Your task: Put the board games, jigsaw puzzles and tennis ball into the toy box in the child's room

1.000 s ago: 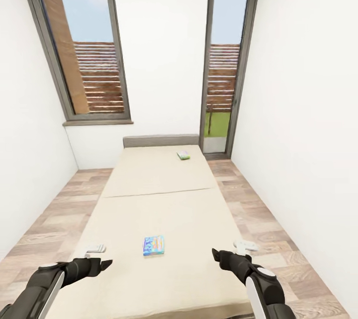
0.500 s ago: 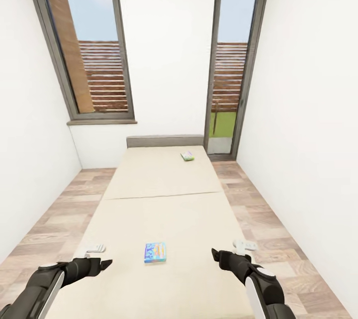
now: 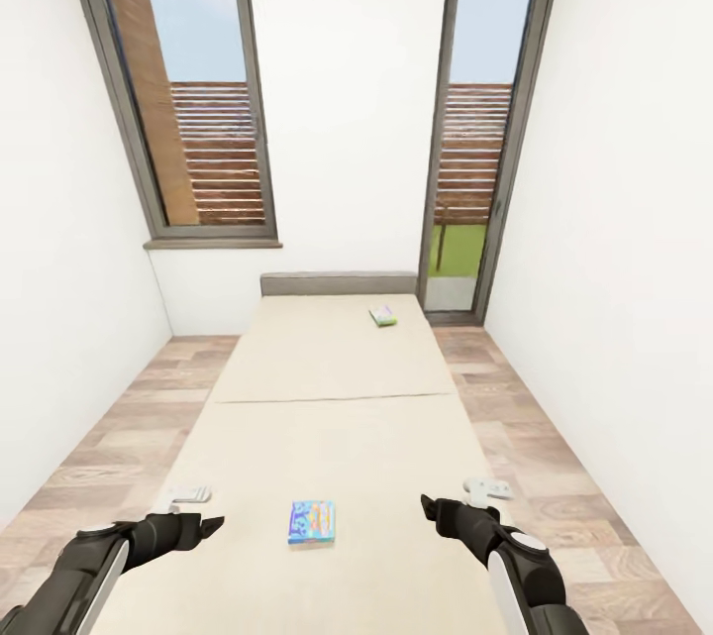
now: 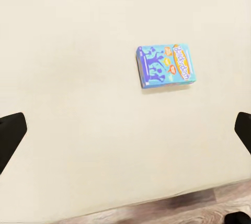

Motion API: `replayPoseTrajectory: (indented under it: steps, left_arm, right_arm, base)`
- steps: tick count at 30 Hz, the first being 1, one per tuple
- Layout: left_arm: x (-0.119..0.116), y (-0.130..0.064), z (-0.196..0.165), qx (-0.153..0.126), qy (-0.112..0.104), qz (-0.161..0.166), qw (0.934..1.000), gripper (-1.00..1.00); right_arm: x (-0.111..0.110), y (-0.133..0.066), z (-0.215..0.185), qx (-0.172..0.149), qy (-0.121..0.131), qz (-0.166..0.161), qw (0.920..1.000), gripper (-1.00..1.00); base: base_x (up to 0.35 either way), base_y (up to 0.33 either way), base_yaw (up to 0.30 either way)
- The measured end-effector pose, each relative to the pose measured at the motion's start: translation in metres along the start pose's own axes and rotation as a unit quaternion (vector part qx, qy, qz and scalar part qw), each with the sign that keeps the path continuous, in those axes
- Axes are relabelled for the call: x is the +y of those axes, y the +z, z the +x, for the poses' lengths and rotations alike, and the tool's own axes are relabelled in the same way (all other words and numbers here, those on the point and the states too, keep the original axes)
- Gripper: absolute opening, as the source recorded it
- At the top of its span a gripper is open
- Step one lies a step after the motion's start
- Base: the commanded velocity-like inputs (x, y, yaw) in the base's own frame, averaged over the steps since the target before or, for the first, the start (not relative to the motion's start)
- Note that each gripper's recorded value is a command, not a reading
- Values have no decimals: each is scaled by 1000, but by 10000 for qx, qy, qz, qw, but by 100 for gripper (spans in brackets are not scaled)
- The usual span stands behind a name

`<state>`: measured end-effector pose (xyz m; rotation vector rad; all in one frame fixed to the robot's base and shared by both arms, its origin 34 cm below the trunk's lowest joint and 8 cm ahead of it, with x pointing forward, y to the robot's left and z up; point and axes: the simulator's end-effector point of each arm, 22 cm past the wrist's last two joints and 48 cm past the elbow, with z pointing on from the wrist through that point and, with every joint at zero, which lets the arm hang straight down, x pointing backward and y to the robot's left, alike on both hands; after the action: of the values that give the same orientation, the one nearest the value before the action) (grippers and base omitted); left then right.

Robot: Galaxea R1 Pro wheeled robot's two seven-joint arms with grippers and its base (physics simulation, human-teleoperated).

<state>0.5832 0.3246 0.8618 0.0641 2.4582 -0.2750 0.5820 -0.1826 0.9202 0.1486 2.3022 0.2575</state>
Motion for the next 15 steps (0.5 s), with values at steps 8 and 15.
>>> replayPoseTrajectory:
  steps: [8, 15]
  left_arm:
    - [0, 0, 0, -5, -1, -6, 10000, 100]
    - [1, 0, 0, -3, -3, -12, 10000, 100]
  right_arm:
    - [1, 0, 0, -1, 6, -9, 10000, 100]
    - [1, 0, 0, 1, 5, -12, 10000, 100]
  base:
    - [88, -48, 55]
    - [106, -22, 3]
